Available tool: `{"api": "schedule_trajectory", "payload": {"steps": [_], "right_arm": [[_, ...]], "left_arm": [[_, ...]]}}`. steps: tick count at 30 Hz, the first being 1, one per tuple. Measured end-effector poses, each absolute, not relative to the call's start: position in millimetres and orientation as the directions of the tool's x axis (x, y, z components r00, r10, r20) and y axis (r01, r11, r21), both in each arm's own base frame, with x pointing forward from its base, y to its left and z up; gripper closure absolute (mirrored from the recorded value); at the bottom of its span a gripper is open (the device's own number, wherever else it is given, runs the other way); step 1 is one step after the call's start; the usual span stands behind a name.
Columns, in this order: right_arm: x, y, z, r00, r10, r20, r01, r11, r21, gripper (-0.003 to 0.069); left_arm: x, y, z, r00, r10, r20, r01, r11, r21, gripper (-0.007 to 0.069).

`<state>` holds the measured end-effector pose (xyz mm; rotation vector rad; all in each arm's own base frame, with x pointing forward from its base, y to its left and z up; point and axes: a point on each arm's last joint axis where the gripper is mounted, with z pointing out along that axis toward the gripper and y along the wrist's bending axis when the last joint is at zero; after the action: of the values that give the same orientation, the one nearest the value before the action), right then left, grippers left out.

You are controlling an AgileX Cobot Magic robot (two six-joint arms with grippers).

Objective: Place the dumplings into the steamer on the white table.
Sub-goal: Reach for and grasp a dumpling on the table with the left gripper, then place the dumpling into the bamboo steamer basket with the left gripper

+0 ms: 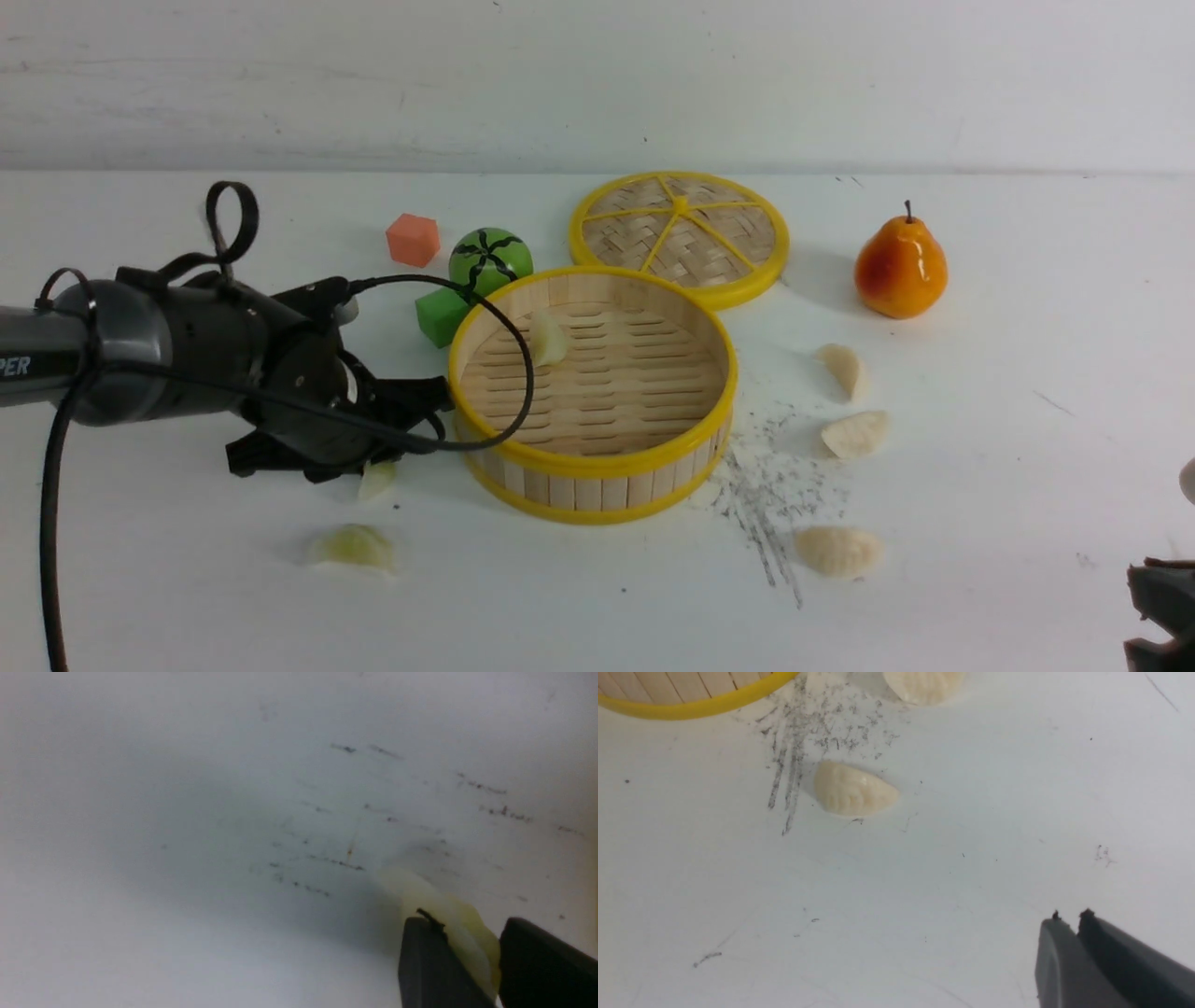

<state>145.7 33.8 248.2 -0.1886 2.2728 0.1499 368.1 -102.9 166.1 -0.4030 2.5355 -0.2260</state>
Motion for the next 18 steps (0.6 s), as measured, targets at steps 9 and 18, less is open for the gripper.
{"api": "schedule_trajectory", "payload": {"steps": [9,18], "right_arm": [[146,34,249,-0.641,-0.085,-0.763,-0.185,0.982,0.047,0.0602],[146,34,249,-0.639,-0.084,-0.765,-0.186,0.982,0.047,0.0596]], "left_arm": [[386,-134,269,-0.736,-0.221,-0.640,-0.070,0.965,-0.252,0.0441],[398,-191,220,-0.806,-0.134,-0.576,0.029,0.964,-0.264,0.0441]]}}
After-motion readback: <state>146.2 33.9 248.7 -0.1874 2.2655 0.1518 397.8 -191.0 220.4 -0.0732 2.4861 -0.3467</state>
